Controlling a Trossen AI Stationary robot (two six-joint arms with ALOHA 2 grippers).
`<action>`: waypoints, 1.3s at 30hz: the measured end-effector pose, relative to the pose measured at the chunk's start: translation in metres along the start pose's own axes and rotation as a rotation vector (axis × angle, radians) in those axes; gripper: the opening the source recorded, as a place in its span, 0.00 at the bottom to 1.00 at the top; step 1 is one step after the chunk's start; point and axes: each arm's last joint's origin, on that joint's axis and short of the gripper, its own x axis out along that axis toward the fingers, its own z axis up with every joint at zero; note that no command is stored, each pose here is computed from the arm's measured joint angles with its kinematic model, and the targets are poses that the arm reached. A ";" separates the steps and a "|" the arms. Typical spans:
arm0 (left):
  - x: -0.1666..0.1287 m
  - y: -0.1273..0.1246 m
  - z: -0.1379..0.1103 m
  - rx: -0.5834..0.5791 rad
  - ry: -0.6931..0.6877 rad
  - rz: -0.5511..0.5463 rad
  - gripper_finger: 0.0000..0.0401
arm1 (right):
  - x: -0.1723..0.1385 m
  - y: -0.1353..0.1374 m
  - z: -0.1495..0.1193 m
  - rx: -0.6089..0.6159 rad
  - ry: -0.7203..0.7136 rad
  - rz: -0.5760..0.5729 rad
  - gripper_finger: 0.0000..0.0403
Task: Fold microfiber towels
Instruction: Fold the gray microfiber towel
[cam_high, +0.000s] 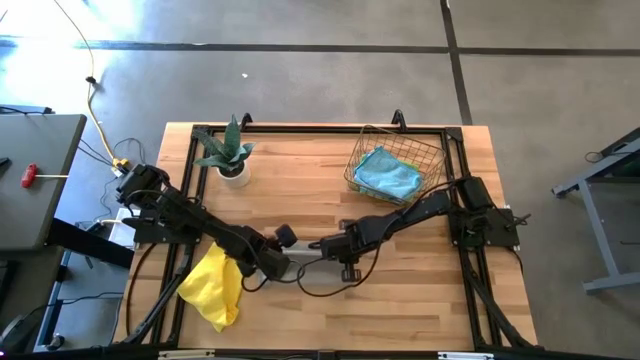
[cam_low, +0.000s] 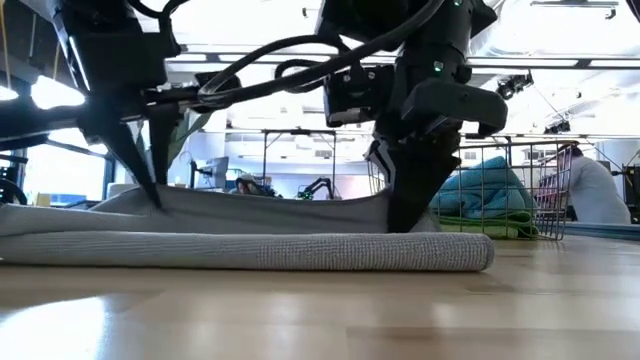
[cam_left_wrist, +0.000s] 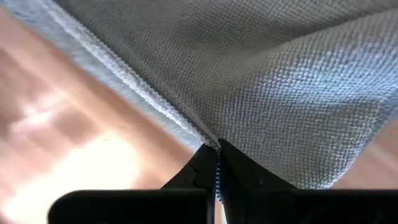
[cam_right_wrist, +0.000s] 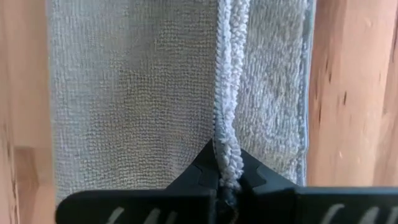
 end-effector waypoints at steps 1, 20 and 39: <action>0.000 0.001 0.000 0.014 0.010 0.018 0.00 | -0.001 0.000 0.000 0.000 0.010 -0.003 0.00; 0.022 0.007 -0.007 -0.023 0.174 0.110 0.06 | -0.001 -0.007 -0.007 0.040 0.068 -0.110 0.24; 0.002 0.005 -0.001 -0.007 0.384 0.475 0.39 | -0.042 -0.003 -0.005 0.207 -0.096 -0.200 0.33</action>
